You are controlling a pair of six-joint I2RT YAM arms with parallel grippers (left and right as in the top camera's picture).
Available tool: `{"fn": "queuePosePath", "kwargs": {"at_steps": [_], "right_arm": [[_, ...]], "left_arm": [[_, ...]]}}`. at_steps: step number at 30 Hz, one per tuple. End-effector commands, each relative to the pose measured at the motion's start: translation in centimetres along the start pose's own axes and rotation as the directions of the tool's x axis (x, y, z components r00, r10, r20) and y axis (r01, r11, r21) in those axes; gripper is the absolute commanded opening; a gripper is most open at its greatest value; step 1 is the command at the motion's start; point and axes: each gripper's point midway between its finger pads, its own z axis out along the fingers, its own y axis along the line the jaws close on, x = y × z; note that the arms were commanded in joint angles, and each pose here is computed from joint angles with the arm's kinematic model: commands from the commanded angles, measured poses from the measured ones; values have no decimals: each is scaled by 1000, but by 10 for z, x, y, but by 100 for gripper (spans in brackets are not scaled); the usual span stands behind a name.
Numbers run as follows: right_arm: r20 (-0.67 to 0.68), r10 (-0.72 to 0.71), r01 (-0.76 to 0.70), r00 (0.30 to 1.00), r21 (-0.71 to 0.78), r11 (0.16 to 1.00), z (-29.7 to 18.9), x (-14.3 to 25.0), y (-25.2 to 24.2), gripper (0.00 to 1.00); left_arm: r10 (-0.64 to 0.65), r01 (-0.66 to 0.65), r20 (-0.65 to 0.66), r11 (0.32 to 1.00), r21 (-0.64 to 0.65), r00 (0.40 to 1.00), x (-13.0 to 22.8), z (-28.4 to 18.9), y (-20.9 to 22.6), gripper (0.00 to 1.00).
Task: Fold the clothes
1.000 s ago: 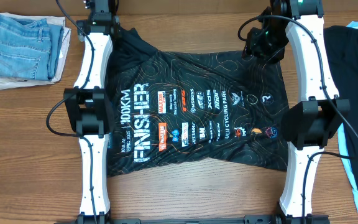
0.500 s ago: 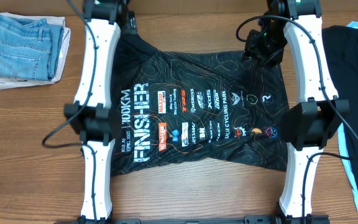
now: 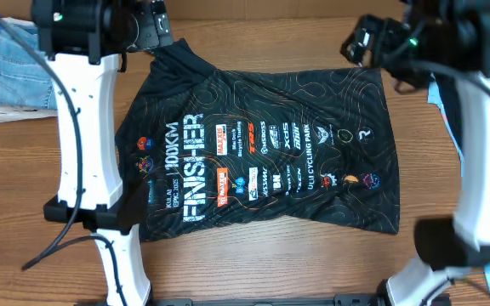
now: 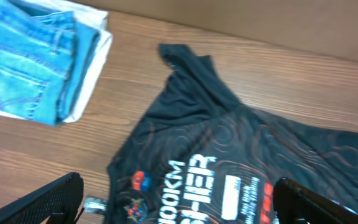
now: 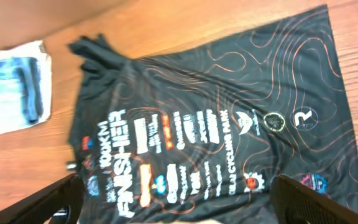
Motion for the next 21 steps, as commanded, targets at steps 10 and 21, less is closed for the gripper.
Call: {"fn": "queuePosePath", "kwargs": {"at_steps": [10, 21], "right_arm": [[-133, 47, -32, 990, 112, 993, -17, 99, -41, 100], [-340, 150, -79, 928, 213, 974, 54, 152, -83, 100]], "left_arm": [[-50, 63, -140, 994, 92, 989, 84, -83, 18, 100], [-206, 173, -466, 978, -114, 860, 237, -56, 57, 100]]}}
